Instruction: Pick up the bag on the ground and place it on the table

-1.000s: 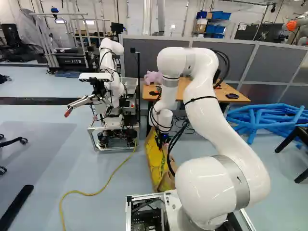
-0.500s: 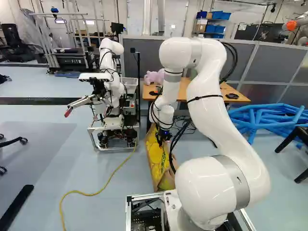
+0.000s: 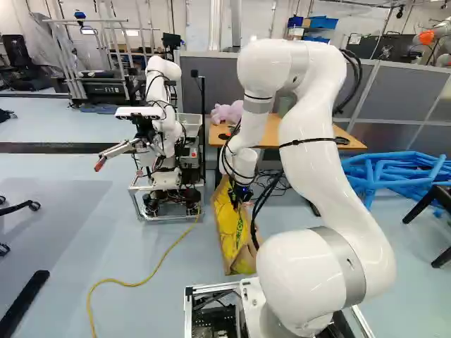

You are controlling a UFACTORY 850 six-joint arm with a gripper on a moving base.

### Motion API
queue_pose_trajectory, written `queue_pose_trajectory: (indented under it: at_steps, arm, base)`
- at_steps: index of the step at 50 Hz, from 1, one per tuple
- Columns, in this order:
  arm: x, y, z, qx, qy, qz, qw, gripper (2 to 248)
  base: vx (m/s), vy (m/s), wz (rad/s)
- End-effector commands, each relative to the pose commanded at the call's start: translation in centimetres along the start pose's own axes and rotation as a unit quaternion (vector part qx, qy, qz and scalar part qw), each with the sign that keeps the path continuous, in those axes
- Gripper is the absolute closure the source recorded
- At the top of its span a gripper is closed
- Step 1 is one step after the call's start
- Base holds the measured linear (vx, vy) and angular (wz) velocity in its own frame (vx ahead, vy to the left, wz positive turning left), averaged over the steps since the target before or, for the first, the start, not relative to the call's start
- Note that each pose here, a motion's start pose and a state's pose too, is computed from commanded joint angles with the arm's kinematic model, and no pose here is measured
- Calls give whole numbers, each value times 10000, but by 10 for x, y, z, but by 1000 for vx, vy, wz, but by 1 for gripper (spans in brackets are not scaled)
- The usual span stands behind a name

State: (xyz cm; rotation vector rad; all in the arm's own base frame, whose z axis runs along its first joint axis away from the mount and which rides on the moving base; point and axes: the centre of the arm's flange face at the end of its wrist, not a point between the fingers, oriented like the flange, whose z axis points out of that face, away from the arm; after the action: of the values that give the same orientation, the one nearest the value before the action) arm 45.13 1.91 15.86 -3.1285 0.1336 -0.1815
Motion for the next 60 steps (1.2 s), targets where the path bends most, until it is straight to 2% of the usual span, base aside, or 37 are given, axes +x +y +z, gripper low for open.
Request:
queue_pose_trajectory:
  at_steps: [21, 60]
  arm:
    - [3, 0, -30, 35, 191, 6, 9998, 217]
    - [1, 0, -86, 123, 193, 12, 9997, 217]
  base:
    - [0, 0, 0]
    - [0, 0, 0]
